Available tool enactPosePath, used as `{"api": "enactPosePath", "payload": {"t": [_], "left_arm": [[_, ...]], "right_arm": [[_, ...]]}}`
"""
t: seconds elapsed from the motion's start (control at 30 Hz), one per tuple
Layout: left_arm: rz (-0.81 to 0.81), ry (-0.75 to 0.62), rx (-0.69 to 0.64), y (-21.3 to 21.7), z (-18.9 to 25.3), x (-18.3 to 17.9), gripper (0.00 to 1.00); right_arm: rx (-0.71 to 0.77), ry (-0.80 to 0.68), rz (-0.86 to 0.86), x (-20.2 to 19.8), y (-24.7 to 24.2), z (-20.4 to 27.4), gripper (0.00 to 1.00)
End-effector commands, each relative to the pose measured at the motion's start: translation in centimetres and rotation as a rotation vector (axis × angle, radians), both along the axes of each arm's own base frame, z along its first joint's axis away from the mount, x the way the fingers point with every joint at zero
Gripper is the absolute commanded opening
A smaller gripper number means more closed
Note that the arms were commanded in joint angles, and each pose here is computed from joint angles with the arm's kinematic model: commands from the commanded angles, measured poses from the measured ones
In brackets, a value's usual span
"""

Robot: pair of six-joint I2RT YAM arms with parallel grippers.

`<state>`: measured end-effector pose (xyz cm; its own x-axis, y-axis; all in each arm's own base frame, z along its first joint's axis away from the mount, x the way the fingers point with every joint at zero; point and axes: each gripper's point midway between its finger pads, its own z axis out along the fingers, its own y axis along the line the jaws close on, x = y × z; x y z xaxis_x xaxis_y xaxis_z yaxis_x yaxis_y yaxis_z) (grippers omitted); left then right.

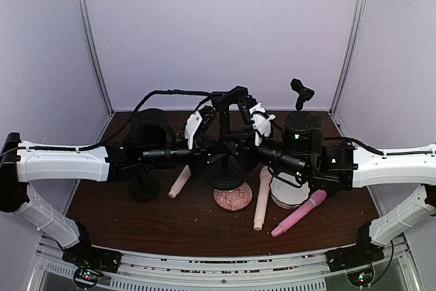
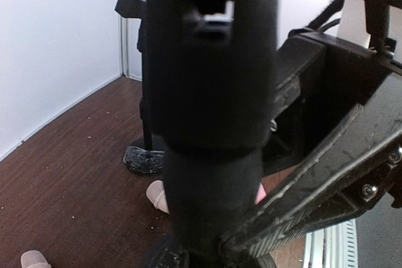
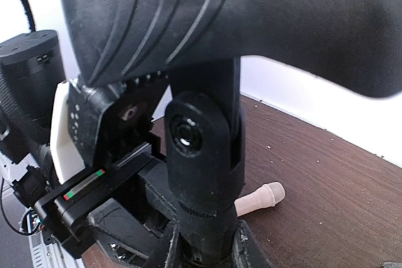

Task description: Attach the microphones to the stand

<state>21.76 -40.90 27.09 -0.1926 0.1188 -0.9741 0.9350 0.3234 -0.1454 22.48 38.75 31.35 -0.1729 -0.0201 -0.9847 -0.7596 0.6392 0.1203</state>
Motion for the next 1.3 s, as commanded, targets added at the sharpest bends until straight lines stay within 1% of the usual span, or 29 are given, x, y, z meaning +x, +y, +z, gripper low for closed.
{"api": "enactPosePath", "payload": {"t": [0.0, 0.03, 0.07, 0.17, 0.23, 0.33, 0.4, 0.47, 0.67, 0.83, 0.93, 1.07, 1.27], "left_arm": [[0.226, -0.106, -0.106, 2.7, 3.5, 3.1, 0.15], [0.230, -0.114, -0.107, 3.2, 3.4, 2.9, 0.30], [0.240, -0.127, -0.114, 3.9, 3.8, 2.6, 0.38], [0.255, -0.153, -0.088, 5.8, 3.8, 1.7, 0.54], [0.228, -0.161, -0.046, 6.8, 3.5, 0.5, 0.61], [0.187, -0.162, 0.022, 8.6, 3.1, -1.3, 0.69], [0.200, -0.158, 0.052, 10.2, 2.9, -2.1, 0.72], [0.221, -0.165, 0.062, 12.0, 3.0, -2.8, 0.79], [0.353, -0.194, 0.105, 16.8, 3.1, -3.1, 0.82], [0.393, -0.225, 0.145, 19.3, 3.9, -3.8, 0.87], [0.394, -0.235, 0.179, 20.3, 4.3, -4.3, 0.90], [0.385, -0.231, 0.205, 20.5, 4.5, -4.6, 0.91], [0.332, -0.210, 0.182, 19.3, 4.6, -5.0, 0.92]], "right_arm": [[0.027, -0.059, -0.132, 1.6, -1.0, 2.2, 0.05], [0.030, -0.074, -0.114, 1.4, -0.8, 2.2, 0.05], [0.038, -0.085, -0.101, 1.2, -0.7, 2.2, 0.04], [0.062, -0.111, -0.070, 0.9, -0.4, 1.8, 0.04], [0.063, -0.109, -0.037, 0.6, 0.4, 0.7, 0.03], [0.076, -0.099, 0.040, -0.2, 2.1, -0.7, 0.04], [0.093, -0.098, 0.090, -0.8, 3.2, -1.5, 0.04], [0.111, -0.090, 0.145, -1.6, 4.5, -2.2, 0.04], [0.103, -0.099, 0.305, -4.7, 8.8, -3.7, 0.04], [0.084, -0.108, 0.357, -5.0, 10.8, -5.7, 0.04], [0.085, -0.111, 0.352, -4.7, 11.7, -6.7, 0.04], [0.085, -0.109, 0.323, -4.0, 12.5, -8.0, 0.05], [0.081, -0.134, 0.210, -2.2, 11.9, -10.1, 0.08]]}}
